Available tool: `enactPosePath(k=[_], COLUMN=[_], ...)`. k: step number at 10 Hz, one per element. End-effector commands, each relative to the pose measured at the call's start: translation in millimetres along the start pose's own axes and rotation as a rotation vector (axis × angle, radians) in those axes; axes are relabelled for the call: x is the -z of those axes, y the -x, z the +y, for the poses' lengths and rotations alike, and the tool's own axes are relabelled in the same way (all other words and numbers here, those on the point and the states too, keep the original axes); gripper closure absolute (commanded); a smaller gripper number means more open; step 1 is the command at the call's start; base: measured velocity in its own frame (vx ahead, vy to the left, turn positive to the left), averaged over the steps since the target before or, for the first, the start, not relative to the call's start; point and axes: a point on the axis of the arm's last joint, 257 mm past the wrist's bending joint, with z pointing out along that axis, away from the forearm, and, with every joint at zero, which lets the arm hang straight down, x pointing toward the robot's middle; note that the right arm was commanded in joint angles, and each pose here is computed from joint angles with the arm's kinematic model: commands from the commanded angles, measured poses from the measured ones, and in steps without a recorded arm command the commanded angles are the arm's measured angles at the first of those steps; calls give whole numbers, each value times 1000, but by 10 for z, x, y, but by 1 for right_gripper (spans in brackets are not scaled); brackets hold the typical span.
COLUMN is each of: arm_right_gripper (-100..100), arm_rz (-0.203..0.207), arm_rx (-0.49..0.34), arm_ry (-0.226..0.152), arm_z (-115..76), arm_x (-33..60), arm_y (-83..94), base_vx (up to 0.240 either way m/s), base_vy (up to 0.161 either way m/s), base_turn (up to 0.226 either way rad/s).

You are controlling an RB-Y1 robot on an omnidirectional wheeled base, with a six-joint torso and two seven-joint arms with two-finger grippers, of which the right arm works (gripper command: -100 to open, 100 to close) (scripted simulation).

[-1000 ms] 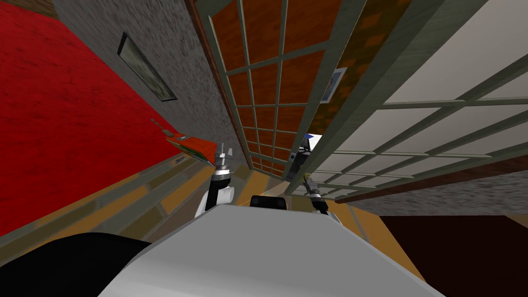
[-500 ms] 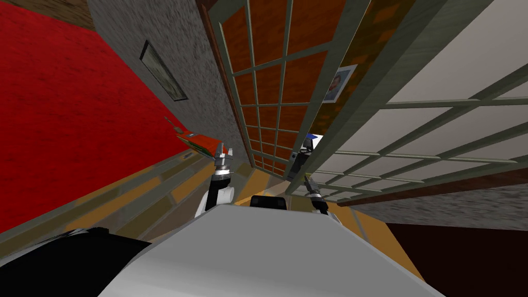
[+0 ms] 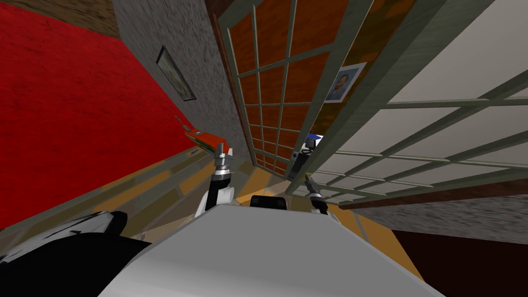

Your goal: Pull the door open

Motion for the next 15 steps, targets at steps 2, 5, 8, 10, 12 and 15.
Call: enactPosePath(k=[2,5,8,10,12,15], arm_right_gripper=[100,100,100,100,100,100], arm_rz=[-22,-42,-63,-75,-87,-111], arm_rx=[-82,-185,-287,-344,-400,-511], arm_ry=[1,-10,-20,-25,-29,-37], arm_z=[22,6,-11,-21,-32,-54], arm_x=[-31,-43,-52,-57,-61,-68], arm_y=[53,92,129,147,166,200], base_vx=[-46,-55,-57,-60,-42,-59], base_vy=[-26,-28,-26,-30,-20,-19], base_turn=[72,94,94,89,69,88])
